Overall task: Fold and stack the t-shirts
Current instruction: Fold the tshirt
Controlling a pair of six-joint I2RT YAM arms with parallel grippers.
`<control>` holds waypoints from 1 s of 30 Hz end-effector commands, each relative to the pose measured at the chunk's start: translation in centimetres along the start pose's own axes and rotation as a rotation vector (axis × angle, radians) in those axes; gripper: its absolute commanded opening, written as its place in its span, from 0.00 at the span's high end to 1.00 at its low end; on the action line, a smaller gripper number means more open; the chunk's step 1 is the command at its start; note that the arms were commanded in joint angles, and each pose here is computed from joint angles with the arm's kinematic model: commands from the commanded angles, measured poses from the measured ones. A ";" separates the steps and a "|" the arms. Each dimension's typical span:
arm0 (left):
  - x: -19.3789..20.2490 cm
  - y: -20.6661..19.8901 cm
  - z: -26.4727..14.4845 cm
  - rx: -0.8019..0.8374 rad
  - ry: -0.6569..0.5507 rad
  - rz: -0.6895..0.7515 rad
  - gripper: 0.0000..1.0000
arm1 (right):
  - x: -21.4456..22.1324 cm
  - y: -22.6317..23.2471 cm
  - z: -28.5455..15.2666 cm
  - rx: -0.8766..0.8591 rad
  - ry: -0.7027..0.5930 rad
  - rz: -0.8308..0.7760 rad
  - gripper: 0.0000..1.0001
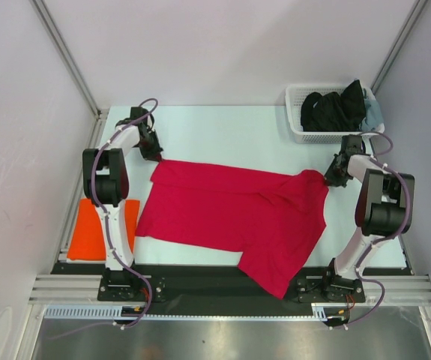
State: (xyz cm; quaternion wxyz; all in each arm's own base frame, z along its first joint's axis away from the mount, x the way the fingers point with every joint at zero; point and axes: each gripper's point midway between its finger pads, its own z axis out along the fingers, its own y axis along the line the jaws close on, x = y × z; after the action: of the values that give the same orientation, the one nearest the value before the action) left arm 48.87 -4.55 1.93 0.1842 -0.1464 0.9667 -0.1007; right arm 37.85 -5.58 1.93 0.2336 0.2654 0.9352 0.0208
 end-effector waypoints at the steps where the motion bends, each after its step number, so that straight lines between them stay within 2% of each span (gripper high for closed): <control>1: -1.2 -0.5 1.1 0.012 -0.053 -0.048 1.00 | -5.5 -1.0 1.0 0.097 -0.160 -0.012 0.99; 2: -1.5 -0.6 0.7 0.008 -0.068 -0.057 0.98 | -5.5 -0.8 1.1 0.102 -0.141 -0.023 0.93; 3: -1.8 -0.5 0.2 -0.003 -0.078 -0.063 0.86 | -5.3 -0.7 1.3 0.105 -0.114 -0.032 0.86; 4: -2.4 -0.7 -1.5 -0.008 -0.111 -0.068 0.74 | -6.1 -0.5 1.1 0.110 -0.109 -0.037 0.69; 5: -2.3 -0.8 -2.5 -0.018 -0.123 -0.065 0.55 | -5.1 -1.0 0.6 0.133 -0.057 -0.047 0.64; 7: -1.9 -0.3 -4.6 -0.066 -0.163 -0.040 0.45 | -5.3 -1.5 -0.8 0.162 -0.056 -0.042 0.55; 8: -2.2 -1.1 -7.8 -0.104 -0.231 -0.004 0.38 | -5.5 -1.3 -3.0 0.159 -0.071 -0.037 0.49; 9: -2.3 -0.9 -9.6 -0.154 -0.283 0.017 0.38 | -5.5 -1.1 -4.2 0.165 -0.083 -0.040 0.46; 10: 0.1 -1.3 -9.9 -0.170 -0.262 0.055 0.38 | -5.4 -0.7 -5.6 0.158 -0.096 -0.046 0.42; 11: 0.3 -2.5 -13.4 -0.127 -0.330 0.068 0.40 | -4.9 -0.2 -8.0 0.136 -0.112 -0.057 0.42; 12: 3.4 -2.7 -12.8 -0.085 -0.275 0.092 0.40 | -3.8 1.8 -9.1 0.075 -0.109 -0.088 0.42; 13: 4.8 -4.5 -13.4 -0.022 -0.287 0.125 0.41 | -2.8 3.4 -10.0 0.029 -0.110 -0.120 0.42; 14: 5.8 -5.7 -15.7 0.040 -0.322 0.142 0.43 | -1.4 4.3 -11.6 -0.007 -0.121 -0.147 0.43; 15: 8.8 -5.5 -14.8 0.059 -0.268 0.160 0.44 | -0.6 4.8 -12.2 -0.012 -0.127 -0.146 0.43; 17: 12.6 -8.1 -15.4 0.183 -0.211 0.212 0.50 | 2.7 9.3 -13.9 -0.137 -0.135 -0.248 0.43; 19: 16.7 -9.4 -15.9 0.274 -0.140 0.266 0.53 | 6.6 11.7 -14.0 -0.184 -0.108 -0.344 0.45; 20: 18.0 -9.6 -16.1 0.295 -0.116 0.284 0.57 | 7.5 12.8 -13.9 -0.219 -0.110 -0.368 0.45; 22: 20.1 -9.8 -17.1 0.331 -0.095 0.332 0.58 | 10.3 13.3 -12.3 -0.219 -0.045 -0.396 0.49; 27: 21.8 -9.1 -18.8 0.380 -0.102 0.385 0.60 | 13.8 15.2 -9.0 -0.202 0.003 -0.490 0.55; 30: 22.1 -8.6 -19.3 0.373 -0.102 0.404 0.60 | 14.3 15.7 -7.5 -0.158 0.011 -0.523 0.65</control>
State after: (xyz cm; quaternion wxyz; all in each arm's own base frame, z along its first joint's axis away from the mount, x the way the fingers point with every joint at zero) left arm 24.23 -16.62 12.66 0.2503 0.0537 0.9434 -0.2108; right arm 29.30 14.87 4.21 0.2053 -0.0076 0.9778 0.0410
